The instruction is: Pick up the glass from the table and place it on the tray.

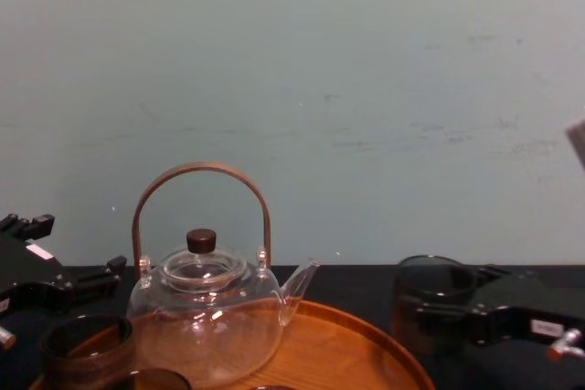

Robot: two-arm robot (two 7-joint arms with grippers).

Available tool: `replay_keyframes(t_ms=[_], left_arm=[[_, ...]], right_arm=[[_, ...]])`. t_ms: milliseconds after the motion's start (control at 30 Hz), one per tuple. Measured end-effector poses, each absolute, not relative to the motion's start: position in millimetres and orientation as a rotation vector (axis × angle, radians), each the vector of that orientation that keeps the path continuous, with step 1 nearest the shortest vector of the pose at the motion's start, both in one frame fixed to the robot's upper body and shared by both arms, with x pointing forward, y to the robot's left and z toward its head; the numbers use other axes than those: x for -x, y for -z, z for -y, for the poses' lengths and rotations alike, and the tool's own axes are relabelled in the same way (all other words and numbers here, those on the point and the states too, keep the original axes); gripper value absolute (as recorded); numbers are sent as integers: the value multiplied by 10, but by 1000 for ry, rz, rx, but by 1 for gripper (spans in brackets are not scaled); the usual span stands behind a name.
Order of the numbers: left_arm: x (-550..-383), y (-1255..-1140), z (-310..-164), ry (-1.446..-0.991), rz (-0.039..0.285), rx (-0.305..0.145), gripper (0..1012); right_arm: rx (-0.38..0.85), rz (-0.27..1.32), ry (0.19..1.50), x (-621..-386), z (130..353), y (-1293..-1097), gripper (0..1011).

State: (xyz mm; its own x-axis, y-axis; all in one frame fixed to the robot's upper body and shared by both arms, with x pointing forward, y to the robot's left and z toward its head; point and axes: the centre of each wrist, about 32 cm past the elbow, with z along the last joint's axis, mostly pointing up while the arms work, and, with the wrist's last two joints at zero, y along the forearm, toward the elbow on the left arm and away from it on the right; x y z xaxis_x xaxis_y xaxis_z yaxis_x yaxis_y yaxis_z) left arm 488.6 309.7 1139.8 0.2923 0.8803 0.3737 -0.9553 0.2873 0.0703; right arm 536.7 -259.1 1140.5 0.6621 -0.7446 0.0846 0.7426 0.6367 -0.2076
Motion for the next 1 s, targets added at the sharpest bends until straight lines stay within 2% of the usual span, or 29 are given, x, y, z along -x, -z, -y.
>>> replay_keyframes(t_ms=[400,1000], left_arm=[[-4886,-11398,-3097,-1248,285,-304,1001],[-4886,-11398,-3097,-1248,285,-304,1001]], right_arm=[[238,-7,757,-5545,2284,-11370,902],[257,-26,714,-5643,2106,-11250,902]])
